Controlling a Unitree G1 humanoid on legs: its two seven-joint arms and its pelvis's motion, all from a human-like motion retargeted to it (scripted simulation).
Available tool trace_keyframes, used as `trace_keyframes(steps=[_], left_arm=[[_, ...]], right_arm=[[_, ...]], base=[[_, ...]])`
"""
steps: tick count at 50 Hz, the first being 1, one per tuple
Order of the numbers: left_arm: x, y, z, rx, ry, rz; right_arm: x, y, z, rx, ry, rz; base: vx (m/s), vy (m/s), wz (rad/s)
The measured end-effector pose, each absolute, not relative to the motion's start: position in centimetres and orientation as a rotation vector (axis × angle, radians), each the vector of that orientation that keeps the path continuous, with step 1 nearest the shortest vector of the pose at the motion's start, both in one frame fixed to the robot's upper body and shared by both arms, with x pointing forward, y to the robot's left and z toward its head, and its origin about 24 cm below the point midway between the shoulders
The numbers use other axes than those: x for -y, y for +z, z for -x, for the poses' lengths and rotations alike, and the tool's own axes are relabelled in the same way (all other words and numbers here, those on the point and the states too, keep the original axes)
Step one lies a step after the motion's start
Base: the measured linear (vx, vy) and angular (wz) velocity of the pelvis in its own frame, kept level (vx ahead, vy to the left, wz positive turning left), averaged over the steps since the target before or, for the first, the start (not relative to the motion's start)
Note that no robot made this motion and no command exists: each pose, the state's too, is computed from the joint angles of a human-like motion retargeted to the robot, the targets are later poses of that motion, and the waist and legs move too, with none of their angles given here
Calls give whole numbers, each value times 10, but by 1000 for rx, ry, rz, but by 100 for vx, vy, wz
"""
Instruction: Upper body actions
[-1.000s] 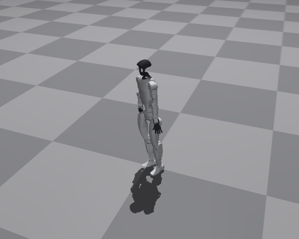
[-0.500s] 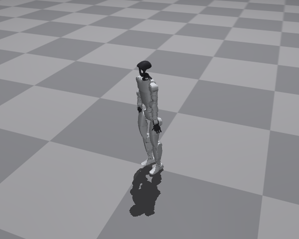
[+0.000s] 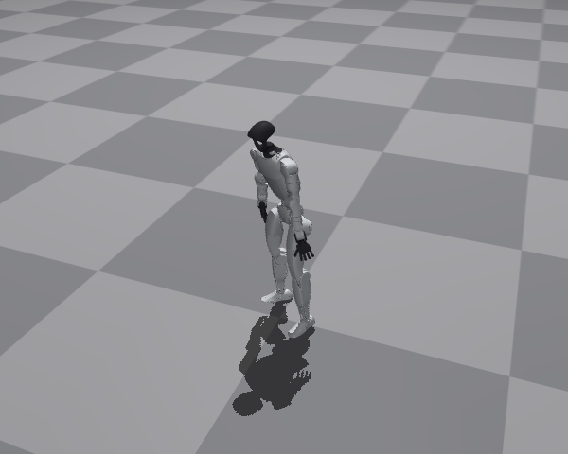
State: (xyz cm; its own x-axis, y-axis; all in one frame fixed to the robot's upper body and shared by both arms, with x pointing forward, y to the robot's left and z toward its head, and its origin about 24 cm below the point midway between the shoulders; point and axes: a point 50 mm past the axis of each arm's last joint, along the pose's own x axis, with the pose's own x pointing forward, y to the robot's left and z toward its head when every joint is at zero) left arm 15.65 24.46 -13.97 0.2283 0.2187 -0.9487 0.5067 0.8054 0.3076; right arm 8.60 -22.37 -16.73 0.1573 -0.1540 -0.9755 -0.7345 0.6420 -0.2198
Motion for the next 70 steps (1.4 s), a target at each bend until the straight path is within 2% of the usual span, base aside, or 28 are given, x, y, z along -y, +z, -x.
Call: trace_keyframes(steps=[4,8,15,22,30,34,40,46,56,59,65,70], left_arm=[[-213,-111,-232,-1041,-275,-697],[-193,-72,-289,-798,-205,-702],[-172,41,-381,-400,-124,-696],[-132,142,-420,-43,-58,-628],[-108,229,-425,296,-34,-451],[-104,221,-421,349,-24,-406],[-116,176,-415,261,10,-430],[-126,136,-409,132,19,-455],[-137,182,-420,223,83,-449],[-144,179,-421,203,82,-478],[-168,95,-400,-66,9,-603],[-181,-18,-340,-549,-91,-571]], right_arm=[[252,-145,-140,-1209,316,871],[275,-100,-216,-1004,228,1019],[258,12,-335,-511,135,1036],[214,122,-392,-40,99,1008],[169,207,-404,304,172,982],[151,200,-399,368,256,949],[128,164,-391,349,395,942],[127,133,-386,263,445,957],[149,178,-401,321,310,1021],[163,175,-400,284,276,1032],[195,84,-376,-4,217,1005],[229,-18,-317,-382,134,1040]], base=[[-41,6,22],[-31,28,-80],[-30,6,-52],[-21,-4,-82],[-6,-3,-65],[1,0,-1],[10,1,-23],[17,17,-7],[-2,-6,2],[-2,-1,3],[12,7,38],[18,4,90]])
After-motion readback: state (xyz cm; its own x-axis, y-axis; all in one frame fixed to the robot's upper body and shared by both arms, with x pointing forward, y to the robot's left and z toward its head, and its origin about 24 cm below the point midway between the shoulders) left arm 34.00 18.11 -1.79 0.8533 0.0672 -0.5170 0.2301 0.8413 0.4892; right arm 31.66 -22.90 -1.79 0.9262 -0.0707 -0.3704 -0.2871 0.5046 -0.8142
